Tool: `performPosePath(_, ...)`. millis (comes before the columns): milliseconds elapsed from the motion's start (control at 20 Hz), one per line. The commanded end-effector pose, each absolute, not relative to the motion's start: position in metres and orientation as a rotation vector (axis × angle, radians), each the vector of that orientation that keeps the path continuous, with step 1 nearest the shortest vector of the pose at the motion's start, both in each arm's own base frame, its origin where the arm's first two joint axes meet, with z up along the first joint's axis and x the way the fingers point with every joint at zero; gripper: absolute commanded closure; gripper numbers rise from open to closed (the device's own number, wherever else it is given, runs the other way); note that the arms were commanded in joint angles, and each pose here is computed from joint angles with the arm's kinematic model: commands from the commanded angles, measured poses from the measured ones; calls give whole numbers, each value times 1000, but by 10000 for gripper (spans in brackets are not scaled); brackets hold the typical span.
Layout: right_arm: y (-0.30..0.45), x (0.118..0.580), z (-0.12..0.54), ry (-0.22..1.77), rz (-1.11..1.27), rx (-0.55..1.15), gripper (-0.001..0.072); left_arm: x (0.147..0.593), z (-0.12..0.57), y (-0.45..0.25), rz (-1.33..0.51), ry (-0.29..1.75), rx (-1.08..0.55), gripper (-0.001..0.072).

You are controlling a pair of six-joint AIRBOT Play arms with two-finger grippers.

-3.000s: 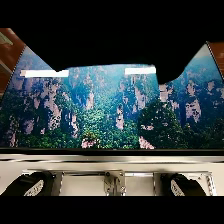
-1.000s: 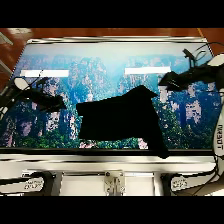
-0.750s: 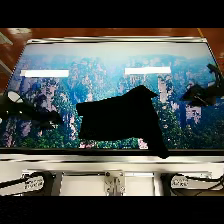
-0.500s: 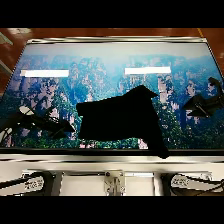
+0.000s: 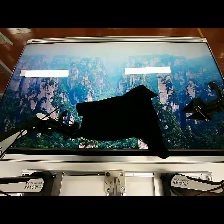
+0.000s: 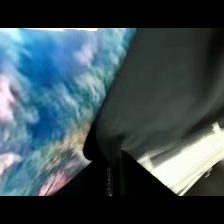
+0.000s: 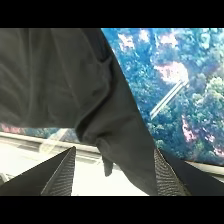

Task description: Fold the shirts.

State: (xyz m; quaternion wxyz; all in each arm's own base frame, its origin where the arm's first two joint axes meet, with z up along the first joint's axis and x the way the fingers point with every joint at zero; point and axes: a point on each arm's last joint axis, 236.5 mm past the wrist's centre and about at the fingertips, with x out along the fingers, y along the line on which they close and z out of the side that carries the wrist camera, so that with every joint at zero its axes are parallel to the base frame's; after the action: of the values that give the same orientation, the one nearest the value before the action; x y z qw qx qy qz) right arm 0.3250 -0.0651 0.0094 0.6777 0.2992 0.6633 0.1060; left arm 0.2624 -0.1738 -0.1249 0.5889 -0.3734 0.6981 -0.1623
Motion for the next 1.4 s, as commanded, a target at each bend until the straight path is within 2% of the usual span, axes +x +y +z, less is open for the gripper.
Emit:
performPosePath(0,-61,314,-11,1535,205,702,71,267,-120,-183,-397,1616,-908,669)
performPosePath(50,-55,309,-24,1551,201,720,37,269,-118,-183,-401,1609,-905,669)
performPosePath(300,-18,290,-99,1610,181,743,39,280,-102,-186,-443,1577,-892,669)
performPosePath(600,26,273,-129,1755,313,692,46,291,-91,-187,-461,1541,-882,670)
performPosePath(700,36,274,-132,1761,335,639,172,293,-89,-188,-466,1536,-880,670)
performPosePath(750,39,277,-134,1753,333,621,275,295,-87,-188,-470,1529,-877,670)
performPosePath(800,42,281,-135,1746,317,620,415,299,-84,-188,-475,1516,-872,670)
performPosePath(850,43,283,-133,1739,318,631,621,306,-78,-188,-483,1495,-863,671)
performPosePath(900,46,288,-124,1718,335,643,646,315,-70,-186,-490,1458,-840,672)
performPosePath(1000,42,310,-89,1610,383,577,646,342,-35,-177,-516,1328,-732,673)
performPosePath(1100,43,349,-12,1360,496,433,646,373,42,-169,-575,1117,-585,672)
performPosePath(1250,46,394,183,829,520,206,646,390,237,-161,-667,619,-383,672)
performPosePath(1350,49,376,341,410,451,34,646,350,396,-148,-667,223,-269,671)
